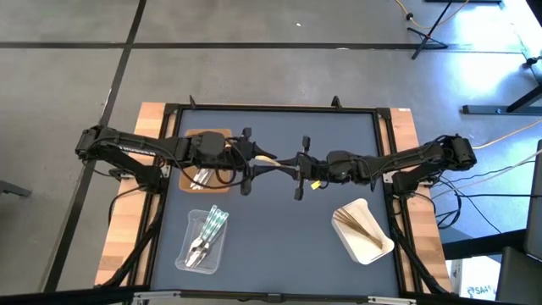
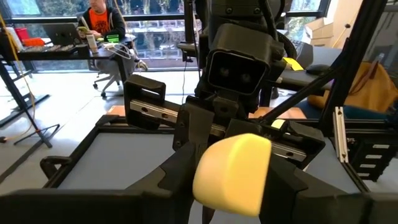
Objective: Sort silverware by color (type)
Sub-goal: Put the yellow knife into the orange bin
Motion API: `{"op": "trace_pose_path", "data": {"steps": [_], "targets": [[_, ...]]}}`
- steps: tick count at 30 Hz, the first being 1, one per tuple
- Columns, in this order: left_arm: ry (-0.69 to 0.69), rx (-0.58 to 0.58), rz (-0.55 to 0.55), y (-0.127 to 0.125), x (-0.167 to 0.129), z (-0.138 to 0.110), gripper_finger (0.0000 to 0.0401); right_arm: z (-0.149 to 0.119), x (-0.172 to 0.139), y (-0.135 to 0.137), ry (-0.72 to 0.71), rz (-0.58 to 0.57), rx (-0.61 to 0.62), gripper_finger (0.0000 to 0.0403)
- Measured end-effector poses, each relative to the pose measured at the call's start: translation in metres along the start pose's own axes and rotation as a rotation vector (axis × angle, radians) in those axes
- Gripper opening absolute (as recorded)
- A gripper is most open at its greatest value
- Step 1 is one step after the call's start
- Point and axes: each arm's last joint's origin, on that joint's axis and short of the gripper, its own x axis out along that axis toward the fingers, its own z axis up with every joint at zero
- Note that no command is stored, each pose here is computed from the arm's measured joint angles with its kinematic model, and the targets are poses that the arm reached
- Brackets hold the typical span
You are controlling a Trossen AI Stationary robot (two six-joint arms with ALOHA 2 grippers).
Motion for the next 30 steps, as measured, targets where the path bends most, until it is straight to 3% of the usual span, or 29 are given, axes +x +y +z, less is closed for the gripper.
{"op": "trace_pose_path", "data": {"steps": [7,16,21,30], "targets": [[0.000,0.002,0.009,0.0003,0.0000,0.0001,0.0121,0.0000,0.0000,-0.0001,0.000,-0.002,0.000,0.0002],[-0.001,0.007,0.029,0.0010,0.0000,0.0002,0.0041,0.0000,0.0000,0.0000,-0.001,0.001,0.001,0.0001],[-0.001,0.006,0.045,0.0013,-0.0001,0.0002,0.0039,0.0001,0.0001,0.0003,-0.004,0.016,0.001,0.0009],[0.006,-0.006,0.059,0.0017,-0.0001,-0.0004,0.0040,0.0000,0.0001,0.0006,-0.005,0.033,0.000,0.0067]]}}
